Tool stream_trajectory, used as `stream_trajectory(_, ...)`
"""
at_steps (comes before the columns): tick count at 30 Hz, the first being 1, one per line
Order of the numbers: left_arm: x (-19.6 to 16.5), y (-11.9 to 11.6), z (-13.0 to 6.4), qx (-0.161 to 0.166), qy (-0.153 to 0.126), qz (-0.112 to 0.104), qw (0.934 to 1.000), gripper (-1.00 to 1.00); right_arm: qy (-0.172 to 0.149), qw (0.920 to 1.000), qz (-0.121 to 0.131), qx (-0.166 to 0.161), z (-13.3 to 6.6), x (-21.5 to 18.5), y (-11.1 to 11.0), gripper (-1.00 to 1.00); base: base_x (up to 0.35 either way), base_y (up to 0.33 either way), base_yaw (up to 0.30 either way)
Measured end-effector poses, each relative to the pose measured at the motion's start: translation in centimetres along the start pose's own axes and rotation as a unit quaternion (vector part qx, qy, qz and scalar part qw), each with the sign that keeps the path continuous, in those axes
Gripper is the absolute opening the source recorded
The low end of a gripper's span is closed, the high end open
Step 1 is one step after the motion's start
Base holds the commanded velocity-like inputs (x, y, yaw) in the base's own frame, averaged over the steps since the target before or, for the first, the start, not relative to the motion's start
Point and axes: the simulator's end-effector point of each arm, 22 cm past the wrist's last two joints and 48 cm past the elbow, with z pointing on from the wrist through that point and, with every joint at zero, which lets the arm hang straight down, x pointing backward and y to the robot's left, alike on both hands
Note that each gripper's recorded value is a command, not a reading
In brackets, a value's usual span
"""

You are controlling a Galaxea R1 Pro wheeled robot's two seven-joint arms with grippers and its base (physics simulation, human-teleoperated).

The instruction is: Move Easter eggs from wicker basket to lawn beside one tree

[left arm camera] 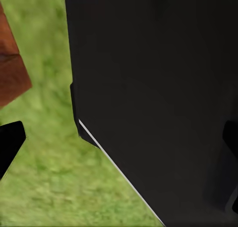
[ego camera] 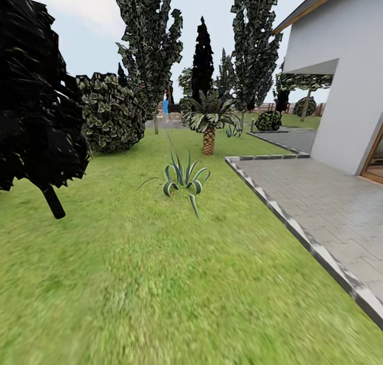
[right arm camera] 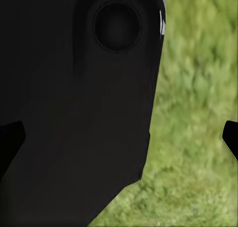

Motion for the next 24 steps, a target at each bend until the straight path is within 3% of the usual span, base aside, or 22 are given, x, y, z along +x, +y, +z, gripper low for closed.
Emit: stream_trajectory(24,0.0,0.0,0.0,0.0,0.0,0.0,1.0,1.0,0.0,1.0,0.0,0.0,0.0,-0.01,0.0,1.0,0.333,0.093,0.0)
